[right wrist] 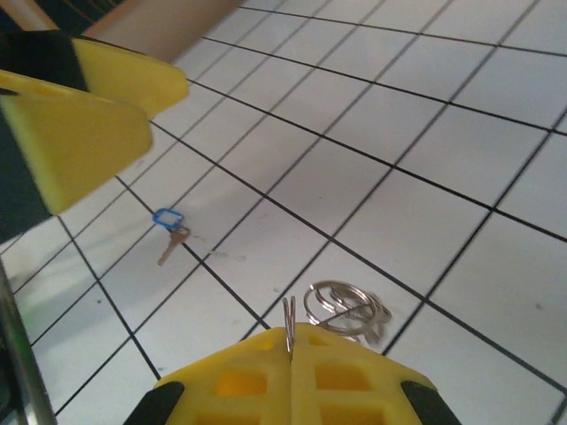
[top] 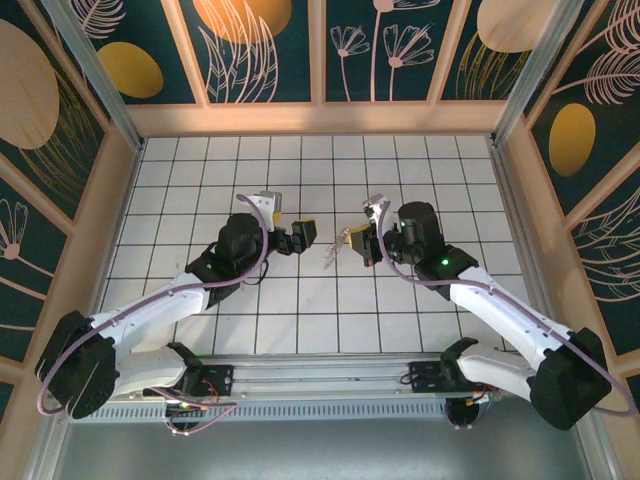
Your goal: Put the keys on the keyring
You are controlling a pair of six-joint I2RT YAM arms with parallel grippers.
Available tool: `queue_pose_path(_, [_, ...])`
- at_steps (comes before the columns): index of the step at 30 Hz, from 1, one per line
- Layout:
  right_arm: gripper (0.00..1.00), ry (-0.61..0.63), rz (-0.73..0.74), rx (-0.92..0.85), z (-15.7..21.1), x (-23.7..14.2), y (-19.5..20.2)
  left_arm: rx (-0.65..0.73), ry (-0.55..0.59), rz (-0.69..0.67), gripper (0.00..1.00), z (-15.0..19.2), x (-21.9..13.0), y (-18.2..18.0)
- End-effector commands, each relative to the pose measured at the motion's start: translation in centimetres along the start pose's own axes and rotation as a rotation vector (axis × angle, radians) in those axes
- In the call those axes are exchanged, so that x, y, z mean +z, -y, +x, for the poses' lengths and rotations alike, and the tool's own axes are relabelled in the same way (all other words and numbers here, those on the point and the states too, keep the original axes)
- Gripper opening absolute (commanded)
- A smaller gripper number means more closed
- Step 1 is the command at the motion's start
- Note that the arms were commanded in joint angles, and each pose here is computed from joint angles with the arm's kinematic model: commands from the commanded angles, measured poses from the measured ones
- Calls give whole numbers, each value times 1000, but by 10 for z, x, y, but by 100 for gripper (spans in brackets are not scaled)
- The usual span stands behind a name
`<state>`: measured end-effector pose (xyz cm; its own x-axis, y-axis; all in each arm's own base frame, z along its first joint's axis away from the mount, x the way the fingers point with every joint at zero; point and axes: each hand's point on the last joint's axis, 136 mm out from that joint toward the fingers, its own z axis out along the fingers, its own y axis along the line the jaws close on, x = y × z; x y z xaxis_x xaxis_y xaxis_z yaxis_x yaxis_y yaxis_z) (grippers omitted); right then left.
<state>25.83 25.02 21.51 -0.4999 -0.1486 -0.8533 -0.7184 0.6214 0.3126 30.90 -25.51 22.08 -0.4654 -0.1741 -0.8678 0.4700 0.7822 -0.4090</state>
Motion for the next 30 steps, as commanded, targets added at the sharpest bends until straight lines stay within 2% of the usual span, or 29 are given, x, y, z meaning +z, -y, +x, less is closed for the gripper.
queue_pose_path(1, [0, 62, -122, -75, -13, 1, -18, 50, 38, 53, 97, -18, -5, 17])
queue_pose_path(8, [0, 114, -259, -109, -20, -3, -34, 118, 54, 130, 82, -31, -9, 35])
queue_pose_path(12, [0, 138, -296, -96, -30, -2, -26, 144, 60, 226, 76, -41, -14, 52])
queue_pose_path(18, [0, 120, -353, -84, -41, 10, -19, 83, 45, 439, 70, -59, -19, 63])
queue_pose_path(22, [0, 117, -381, -68, -49, 15, -10, 115, 16, 562, 68, -67, -21, 80])
queue_pose_path(30, [0, 129, -416, -75, -68, 16, -4, 133, -37, 656, 55, -70, -10, 86])
